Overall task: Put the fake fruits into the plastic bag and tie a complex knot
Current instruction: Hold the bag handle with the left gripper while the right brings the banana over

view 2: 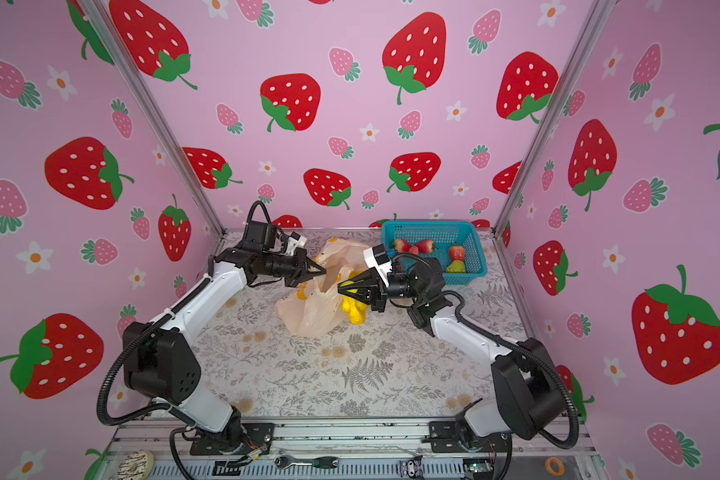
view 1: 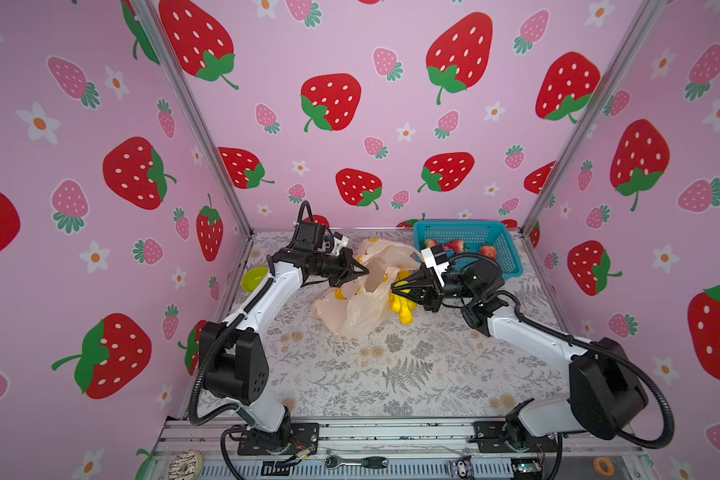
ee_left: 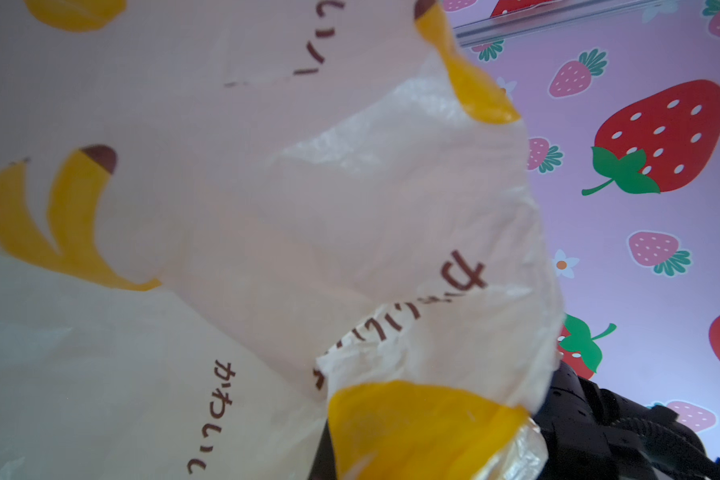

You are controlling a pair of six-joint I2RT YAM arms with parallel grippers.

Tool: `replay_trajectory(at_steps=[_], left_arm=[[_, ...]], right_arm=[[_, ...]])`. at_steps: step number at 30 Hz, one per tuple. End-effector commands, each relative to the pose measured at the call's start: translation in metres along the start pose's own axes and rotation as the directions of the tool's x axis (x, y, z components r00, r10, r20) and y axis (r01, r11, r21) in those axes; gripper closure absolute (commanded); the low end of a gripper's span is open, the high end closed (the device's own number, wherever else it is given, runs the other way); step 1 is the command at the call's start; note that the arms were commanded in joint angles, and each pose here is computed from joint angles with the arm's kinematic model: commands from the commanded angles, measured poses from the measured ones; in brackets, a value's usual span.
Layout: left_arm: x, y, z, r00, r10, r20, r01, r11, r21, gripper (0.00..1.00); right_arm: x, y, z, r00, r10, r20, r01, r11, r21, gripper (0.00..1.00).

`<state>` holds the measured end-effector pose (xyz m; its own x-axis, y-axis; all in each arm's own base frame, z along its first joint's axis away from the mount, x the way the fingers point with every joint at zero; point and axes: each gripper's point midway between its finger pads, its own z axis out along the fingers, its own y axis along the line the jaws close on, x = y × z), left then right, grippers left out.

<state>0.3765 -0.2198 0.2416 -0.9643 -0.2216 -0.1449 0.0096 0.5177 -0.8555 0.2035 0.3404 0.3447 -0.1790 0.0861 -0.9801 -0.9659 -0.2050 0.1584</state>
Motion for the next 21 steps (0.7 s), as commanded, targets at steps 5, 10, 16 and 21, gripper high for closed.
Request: replay_trajectory(at_steps=[5, 10, 16, 21], left_arm=[[-0.018, -0.005, -0.02, 0.995, -0.019, 0.093, 0.017, 1.0, 0.026, 1.0], [-0.019, -0.001, -0.019, 0.995, -0.028, 0.096, 0.027, 0.999, 0.02, 1.0], [-0.018, 0.0, -0.018, 0.995, -0.028, 0.096, 0.027, 1.0, 0.016, 1.0], [-0.017, 0.0, -0.017, 0.995, -0.026, 0.093, 0.025, 1.0, 0.016, 1.0]], right_arm=[[0.02, -0.015, -0.014, 0.957, 0.287, 0.037, -0.29, 0.944, 0.155, 1.0], [0.018, -0.01, -0.017, 0.934, 0.348, 0.085, -0.357, 0.921, 0.156, 1.0], [0.004, -0.004, -0.011, 0.91, 0.392, 0.139, -0.407, 0.907, 0.105, 1.0], [-0.008, -0.002, -0.004, 0.895, 0.411, 0.175, -0.425, 0.904, 0.049, 1.0]])
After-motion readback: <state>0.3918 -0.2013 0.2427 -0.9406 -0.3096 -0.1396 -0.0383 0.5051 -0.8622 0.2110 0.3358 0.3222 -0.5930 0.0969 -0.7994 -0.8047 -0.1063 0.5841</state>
